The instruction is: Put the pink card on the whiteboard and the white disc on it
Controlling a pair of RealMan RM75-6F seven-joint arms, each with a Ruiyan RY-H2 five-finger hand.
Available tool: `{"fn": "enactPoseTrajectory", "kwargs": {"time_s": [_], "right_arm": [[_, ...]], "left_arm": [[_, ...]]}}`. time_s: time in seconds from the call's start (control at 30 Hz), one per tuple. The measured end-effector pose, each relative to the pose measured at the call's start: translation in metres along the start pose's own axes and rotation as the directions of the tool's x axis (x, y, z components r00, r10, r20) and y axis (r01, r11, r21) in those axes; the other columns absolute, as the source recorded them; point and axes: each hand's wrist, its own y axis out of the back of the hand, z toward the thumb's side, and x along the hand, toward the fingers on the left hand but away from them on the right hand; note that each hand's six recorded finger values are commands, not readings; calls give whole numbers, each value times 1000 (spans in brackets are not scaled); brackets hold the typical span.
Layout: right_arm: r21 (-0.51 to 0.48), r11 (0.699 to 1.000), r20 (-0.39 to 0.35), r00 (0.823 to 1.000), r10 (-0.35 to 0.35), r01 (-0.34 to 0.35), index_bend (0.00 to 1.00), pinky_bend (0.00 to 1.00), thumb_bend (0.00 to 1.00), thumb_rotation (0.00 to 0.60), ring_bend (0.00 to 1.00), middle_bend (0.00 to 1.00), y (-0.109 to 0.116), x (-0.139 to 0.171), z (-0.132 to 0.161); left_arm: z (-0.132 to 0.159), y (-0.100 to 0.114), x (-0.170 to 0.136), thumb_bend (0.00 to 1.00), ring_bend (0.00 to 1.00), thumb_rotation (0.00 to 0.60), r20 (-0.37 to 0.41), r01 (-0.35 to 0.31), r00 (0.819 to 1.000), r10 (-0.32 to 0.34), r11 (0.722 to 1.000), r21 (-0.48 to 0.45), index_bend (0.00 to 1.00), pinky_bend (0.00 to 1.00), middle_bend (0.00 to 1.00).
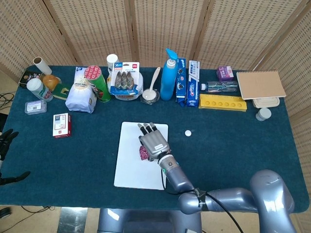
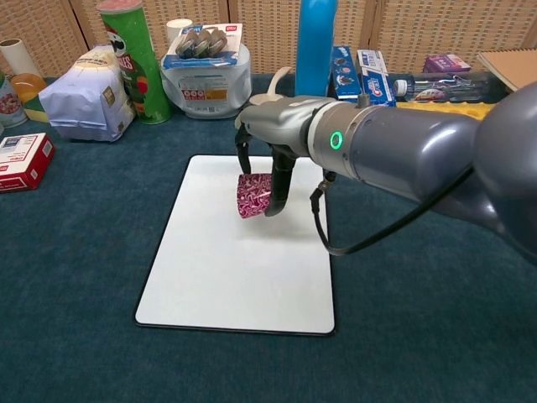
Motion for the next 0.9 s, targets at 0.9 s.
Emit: {"fn": "enactPoseTrajectory", "kwargs": {"time_s": [0.9], "right_arm": [[-26,999,124,992,-27,30,328,6,227,600,6,52,0,8,-108]], "left_arm": [[-2,2,2,54,0,600,-1,-2,1000,2,1000,-6,0,0,0]]}}
